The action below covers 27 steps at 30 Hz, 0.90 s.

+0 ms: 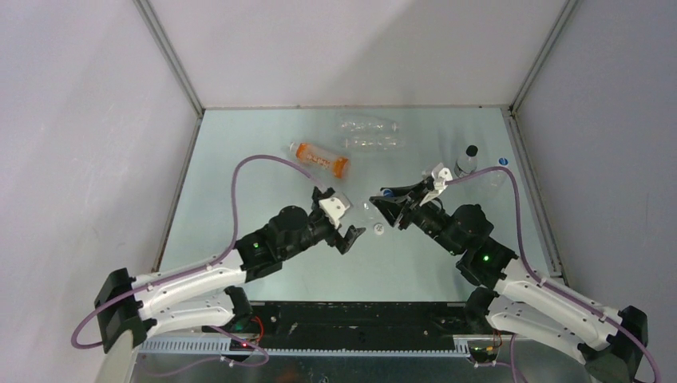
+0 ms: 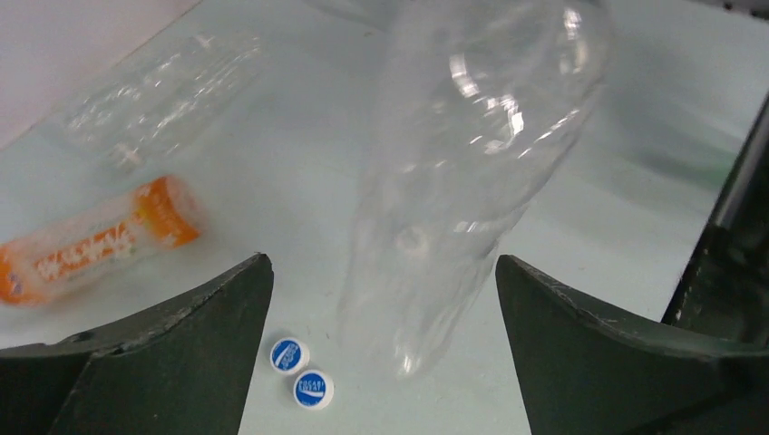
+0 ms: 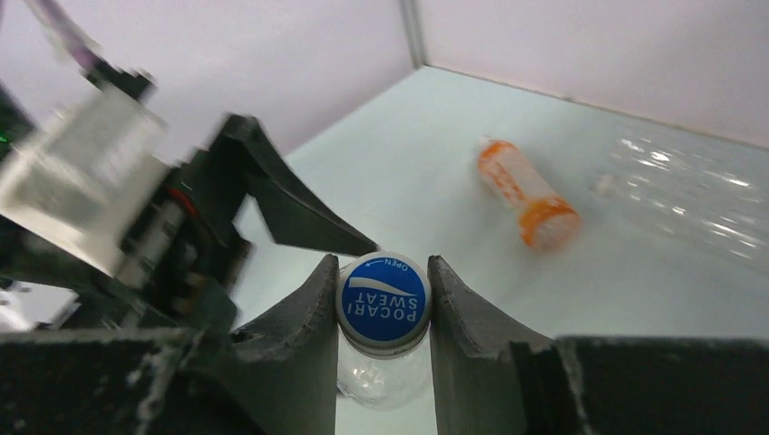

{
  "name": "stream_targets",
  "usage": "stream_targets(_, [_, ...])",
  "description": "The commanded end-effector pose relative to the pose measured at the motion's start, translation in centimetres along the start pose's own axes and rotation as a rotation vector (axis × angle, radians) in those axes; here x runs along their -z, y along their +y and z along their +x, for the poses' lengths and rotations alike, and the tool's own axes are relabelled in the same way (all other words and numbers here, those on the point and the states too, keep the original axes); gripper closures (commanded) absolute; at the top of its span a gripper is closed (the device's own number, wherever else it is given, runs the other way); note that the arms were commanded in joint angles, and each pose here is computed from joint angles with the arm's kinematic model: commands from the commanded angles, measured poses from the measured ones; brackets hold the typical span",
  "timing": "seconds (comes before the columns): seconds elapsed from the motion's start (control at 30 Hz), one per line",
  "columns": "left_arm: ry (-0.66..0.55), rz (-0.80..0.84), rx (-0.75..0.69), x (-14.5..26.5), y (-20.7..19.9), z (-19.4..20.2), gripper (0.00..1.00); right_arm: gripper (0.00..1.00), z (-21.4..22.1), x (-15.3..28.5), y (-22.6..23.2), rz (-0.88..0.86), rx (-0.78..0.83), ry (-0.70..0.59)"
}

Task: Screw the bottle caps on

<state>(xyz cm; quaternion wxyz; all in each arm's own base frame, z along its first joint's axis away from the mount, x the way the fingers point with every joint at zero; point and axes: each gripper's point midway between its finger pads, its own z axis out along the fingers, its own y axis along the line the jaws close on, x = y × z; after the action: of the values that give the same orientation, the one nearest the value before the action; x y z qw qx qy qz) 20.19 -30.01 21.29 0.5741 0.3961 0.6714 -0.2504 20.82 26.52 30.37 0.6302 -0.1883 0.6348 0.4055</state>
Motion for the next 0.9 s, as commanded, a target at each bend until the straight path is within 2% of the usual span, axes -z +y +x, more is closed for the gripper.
stream_targets(0.0, [-0.076,-0.204,0.211,1.8,3.0,-0.9,0.01,1.0,0.6,2.0,-3.7,0.168,0.128,0.048])
stream_targets(0.13, [-0.042,-0.348,0.37,3.9,4.8,1.2,0.0,1.0,0.8,5.2,-8.6,0.392,0.217,0.108])
stream_targets(0.23, [0.02,-0.373,0.363,5.0,5.0,2.7,0.0,1.0,0.1,8.0,-12.0,0.562,0.278,0.119])
stream_targets(0.4, [0.014,-0.397,0.378,5.8,5.3,3.1,0.0,1.0,-0.7,11.8,-16.6,0.779,0.324,0.126])
stream_targets(0.57, [0.01,-0.398,0.398,5.7,5.2,3.7,0.01,1.0,-0.5,13.4,-19.8,0.891,0.36,0.15])
stream_targets(0.77, [-0.02,-0.392,0.43,5.5,5.0,4.2,0.07,1.0,0.0,14.3,-23.0,0.962,0.334,0.125])
stream_targets(0.87, [-0.049,-0.392,0.458,5.6,5.0,4.4,0.01,1.0,0.7,14.2,-23.9,0.966,0.32,0.127])
